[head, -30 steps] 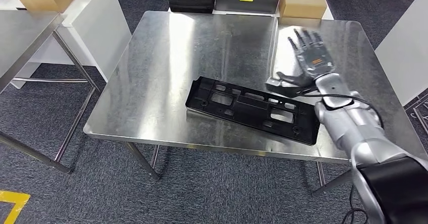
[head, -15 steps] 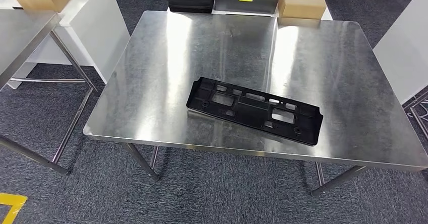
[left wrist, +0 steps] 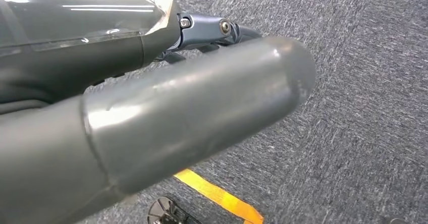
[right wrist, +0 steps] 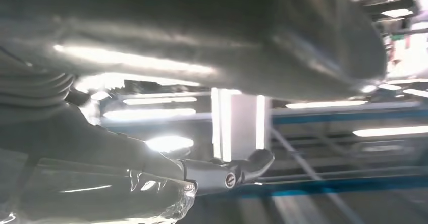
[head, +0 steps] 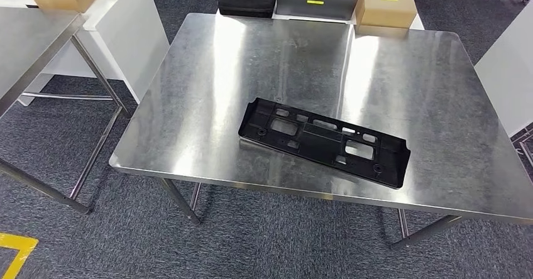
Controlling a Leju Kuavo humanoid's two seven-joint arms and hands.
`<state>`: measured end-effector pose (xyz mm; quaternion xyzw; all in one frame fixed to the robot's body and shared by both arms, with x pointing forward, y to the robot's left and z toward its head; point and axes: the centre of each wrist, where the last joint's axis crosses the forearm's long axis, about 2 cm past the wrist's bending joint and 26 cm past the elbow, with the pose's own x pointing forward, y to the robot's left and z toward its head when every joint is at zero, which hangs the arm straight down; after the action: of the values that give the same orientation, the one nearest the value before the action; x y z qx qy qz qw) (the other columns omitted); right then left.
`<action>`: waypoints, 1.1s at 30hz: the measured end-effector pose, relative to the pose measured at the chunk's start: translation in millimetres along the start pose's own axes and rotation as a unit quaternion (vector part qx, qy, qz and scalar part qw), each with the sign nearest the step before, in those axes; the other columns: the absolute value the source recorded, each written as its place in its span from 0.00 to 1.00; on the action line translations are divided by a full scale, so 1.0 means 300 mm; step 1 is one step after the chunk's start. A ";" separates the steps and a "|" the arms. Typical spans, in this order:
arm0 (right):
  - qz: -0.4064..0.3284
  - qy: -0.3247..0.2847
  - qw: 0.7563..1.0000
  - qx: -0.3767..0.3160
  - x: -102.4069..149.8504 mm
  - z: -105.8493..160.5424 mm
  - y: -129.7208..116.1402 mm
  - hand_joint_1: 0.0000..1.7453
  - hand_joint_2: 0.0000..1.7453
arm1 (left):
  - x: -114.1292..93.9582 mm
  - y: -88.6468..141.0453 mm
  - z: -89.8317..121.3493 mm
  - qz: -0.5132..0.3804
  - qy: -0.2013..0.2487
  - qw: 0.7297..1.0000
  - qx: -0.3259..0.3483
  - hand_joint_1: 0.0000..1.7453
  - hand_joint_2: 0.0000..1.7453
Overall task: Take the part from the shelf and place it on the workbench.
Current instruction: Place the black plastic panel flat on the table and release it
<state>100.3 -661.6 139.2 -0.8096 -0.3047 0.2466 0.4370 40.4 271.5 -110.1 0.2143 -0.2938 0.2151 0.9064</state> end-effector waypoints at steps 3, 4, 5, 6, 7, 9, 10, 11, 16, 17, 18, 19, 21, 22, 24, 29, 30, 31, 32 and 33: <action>-0.035 -0.016 0.999 0.026 0.053 0.219 0.034 0.00 0.00 | -0.003 -0.015 0.009 0.002 0.004 1.000 -0.003 0.00 1.00; -0.045 -0.023 0.998 0.044 0.086 0.304 0.046 0.00 0.00 | -0.004 -0.021 0.013 0.002 0.005 1.000 -0.005 0.00 1.00; -0.054 -0.026 0.996 0.065 0.124 0.388 0.056 0.00 0.00 | -0.005 -0.028 0.016 0.001 0.006 1.000 -0.008 0.00 1.00; -0.061 -0.025 0.994 0.088 0.164 0.466 0.063 0.00 0.00 | -0.005 -0.033 0.020 -0.001 0.007 1.000 -0.011 0.00 1.00; -0.066 -0.020 0.992 0.110 0.199 0.535 0.065 0.00 0.00 | -0.006 -0.038 0.022 -0.003 0.007 1.000 -0.014 0.00 1.00; -0.072 0.001 0.987 0.145 0.251 0.637 0.066 0.00 0.00 | -0.006 -0.046 0.027 -0.005 0.008 1.000 -0.018 0.00 1.00; -0.075 0.014 0.985 0.157 0.269 0.674 0.065 0.00 0.00 | -0.007 -0.049 0.029 -0.005 0.008 1.000 -0.019 0.00 1.00; -0.078 0.027 0.983 0.167 0.282 0.704 0.065 0.00 0.00 | -0.007 -0.051 0.030 -0.006 0.008 1.000 -0.020 0.00 1.00; -0.088 0.088 0.969 0.212 0.347 0.816 0.066 0.00 0.00 | -0.005 -0.054 0.030 -0.009 0.007 1.000 -0.025 0.00 1.00; -0.087 0.109 0.964 0.227 0.362 0.833 0.073 0.00 0.00 | -0.004 -0.055 0.029 -0.010 0.007 1.000 -0.027 0.00 1.00; -0.085 0.132 0.957 0.243 0.377 0.850 0.081 0.00 0.00 | -0.003 -0.055 0.029 -0.011 0.006 0.999 -0.030 0.00 1.00; -0.083 0.155 0.949 0.261 0.395 0.869 0.089 0.00 0.00 | -0.002 -0.055 0.028 -0.012 0.005 0.999 -0.032 0.00 0.75; -0.082 0.194 0.931 0.297 0.436 0.909 0.105 0.00 0.00 | -0.001 -0.054 0.026 -0.016 0.004 0.999 -0.036 0.00 0.25; -0.085 0.210 0.922 0.314 0.460 0.931 0.112 0.00 0.00 | 0.000 -0.052 0.024 -0.020 0.002 0.999 -0.039 0.00 0.00; -0.094 0.237 0.902 0.348 0.509 0.972 0.126 0.00 0.50 | 0.003 -0.046 0.019 -0.028 -0.003 0.999 -0.045 0.00 0.00; -0.201 0.271 0.796 0.503 0.667 1.099 0.169 0.00 0.50 | 0.017 -0.024 -0.003 -0.074 -0.018 0.993 -0.091 0.00 0.00; -0.228 0.275 0.764 0.537 0.698 1.120 0.168 0.00 0.25 | 0.021 -0.016 -0.010 -0.083 -0.019 0.991 -0.099 0.00 0.00; -0.250 0.280 0.732 0.569 0.728 1.139 0.166 0.00 0.00 | 0.026 -0.008 -0.017 -0.092 -0.018 0.990 -0.106 0.00 0.00; -0.270 0.284 0.696 0.601 0.759 1.159 0.160 0.00 0.00 | 0.031 -0.001 -0.024 -0.100 -0.014 0.988 -0.113 0.00 0.00; -0.285 0.287 0.667 0.626 0.786 1.173 0.154 0.00 0.00 | 0.036 0.007 -0.032 -0.108 -0.008 0.987 -0.120 0.00 0.00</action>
<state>42.1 -318.4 -106.6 -0.2499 -0.1538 -0.0012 0.9560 51.5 281.0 -109.7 0.1359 -0.2997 0.0776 0.9411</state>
